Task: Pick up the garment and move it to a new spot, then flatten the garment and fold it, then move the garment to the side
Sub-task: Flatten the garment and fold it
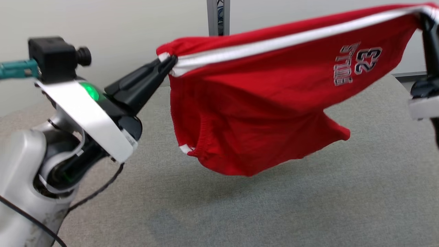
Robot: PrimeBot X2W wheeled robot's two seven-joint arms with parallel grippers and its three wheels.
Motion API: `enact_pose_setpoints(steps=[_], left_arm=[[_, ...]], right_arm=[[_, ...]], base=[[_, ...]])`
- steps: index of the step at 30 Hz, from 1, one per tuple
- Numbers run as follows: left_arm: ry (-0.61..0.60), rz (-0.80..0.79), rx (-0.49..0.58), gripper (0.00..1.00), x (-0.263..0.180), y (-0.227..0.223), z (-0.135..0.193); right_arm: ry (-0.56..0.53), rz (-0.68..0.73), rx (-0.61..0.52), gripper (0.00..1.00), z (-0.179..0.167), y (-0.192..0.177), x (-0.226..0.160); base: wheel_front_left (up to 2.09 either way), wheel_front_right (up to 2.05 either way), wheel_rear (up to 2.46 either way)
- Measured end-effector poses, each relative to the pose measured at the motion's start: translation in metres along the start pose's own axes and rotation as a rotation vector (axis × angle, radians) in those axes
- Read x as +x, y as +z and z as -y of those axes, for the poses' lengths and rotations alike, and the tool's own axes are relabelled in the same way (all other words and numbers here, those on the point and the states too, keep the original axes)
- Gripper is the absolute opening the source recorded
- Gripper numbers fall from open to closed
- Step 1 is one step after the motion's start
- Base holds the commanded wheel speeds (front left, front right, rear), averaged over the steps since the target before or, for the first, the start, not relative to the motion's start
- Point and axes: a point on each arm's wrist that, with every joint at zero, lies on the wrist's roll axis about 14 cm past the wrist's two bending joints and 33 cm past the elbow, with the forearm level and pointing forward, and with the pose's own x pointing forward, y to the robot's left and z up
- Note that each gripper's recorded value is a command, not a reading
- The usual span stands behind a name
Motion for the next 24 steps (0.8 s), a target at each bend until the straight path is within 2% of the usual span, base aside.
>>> enact_pose_setpoints(steps=[5,11,19,24], left_arm=[[-0.019,-0.009,-0.068,0.00,0.005,0.014,0.000],[0.031,-0.039,-0.067,0.00,0.030,0.011,-0.030],[0.158,0.018,0.097,0.00,0.087,0.010,-0.105],[0.189,0.130,0.279,0.00,0.125,0.022,-0.151]], right_arm=[[0.010,0.022,-0.017,0.00,0.003,0.009,0.022],[0.000,-0.035,0.049,0.00,0.001,-0.015,0.055],[0.051,-0.107,0.035,0.00,-0.016,-0.063,0.128],[0.061,-0.086,0.053,0.00,-0.027,-0.087,0.185]], base=[[0.00,0.00,0.00],[0.00,0.00,0.00],[0.00,0.00,0.00],[0.00,0.00,0.00]])
